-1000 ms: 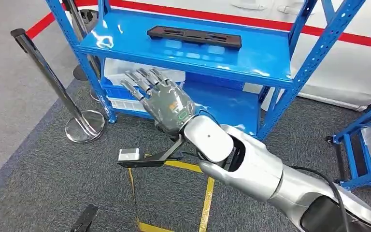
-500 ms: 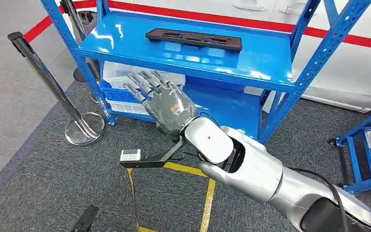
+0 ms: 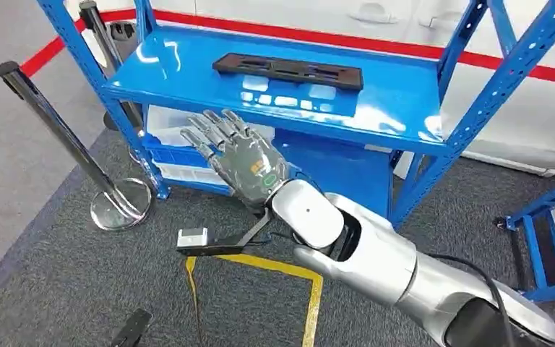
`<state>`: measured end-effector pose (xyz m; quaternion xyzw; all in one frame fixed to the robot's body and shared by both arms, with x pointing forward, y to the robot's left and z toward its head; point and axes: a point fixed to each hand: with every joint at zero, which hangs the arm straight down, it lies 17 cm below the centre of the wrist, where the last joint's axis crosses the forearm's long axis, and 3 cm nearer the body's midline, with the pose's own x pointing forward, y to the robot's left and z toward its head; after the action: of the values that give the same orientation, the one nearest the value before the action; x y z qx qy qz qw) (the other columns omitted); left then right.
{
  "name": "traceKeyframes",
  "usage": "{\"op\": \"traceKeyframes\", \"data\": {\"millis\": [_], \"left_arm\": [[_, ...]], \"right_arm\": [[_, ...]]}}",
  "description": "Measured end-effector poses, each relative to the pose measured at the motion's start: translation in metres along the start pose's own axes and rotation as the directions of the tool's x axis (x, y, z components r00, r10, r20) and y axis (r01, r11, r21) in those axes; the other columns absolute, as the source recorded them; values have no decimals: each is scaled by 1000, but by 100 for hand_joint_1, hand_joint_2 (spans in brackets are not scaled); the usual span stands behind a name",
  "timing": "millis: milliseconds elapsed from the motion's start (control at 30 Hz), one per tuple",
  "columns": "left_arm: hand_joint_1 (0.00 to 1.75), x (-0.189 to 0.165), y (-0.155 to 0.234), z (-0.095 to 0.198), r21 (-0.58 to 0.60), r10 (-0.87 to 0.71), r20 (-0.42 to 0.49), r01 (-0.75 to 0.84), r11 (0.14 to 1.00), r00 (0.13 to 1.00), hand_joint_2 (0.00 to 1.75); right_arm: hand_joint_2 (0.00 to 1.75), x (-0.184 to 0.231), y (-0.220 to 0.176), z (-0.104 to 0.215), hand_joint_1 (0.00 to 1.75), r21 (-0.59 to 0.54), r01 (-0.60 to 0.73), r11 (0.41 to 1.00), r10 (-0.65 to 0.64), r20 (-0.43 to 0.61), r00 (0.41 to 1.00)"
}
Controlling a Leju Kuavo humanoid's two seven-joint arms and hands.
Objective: Take the parts from the cabinet and place them on the table.
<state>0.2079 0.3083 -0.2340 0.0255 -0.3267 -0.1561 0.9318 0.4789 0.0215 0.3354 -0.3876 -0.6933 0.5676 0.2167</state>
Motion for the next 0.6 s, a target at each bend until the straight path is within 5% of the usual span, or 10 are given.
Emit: {"op": "traceKeyframes", "data": {"millis": [600], "left_arm": [[0, 3, -1, -1, -3, -2, 6, 2, 1000, 1000, 0]], "right_arm": [[175, -1, 14, 1, 0, 36, 2, 999, -2, -7, 1000]]}}
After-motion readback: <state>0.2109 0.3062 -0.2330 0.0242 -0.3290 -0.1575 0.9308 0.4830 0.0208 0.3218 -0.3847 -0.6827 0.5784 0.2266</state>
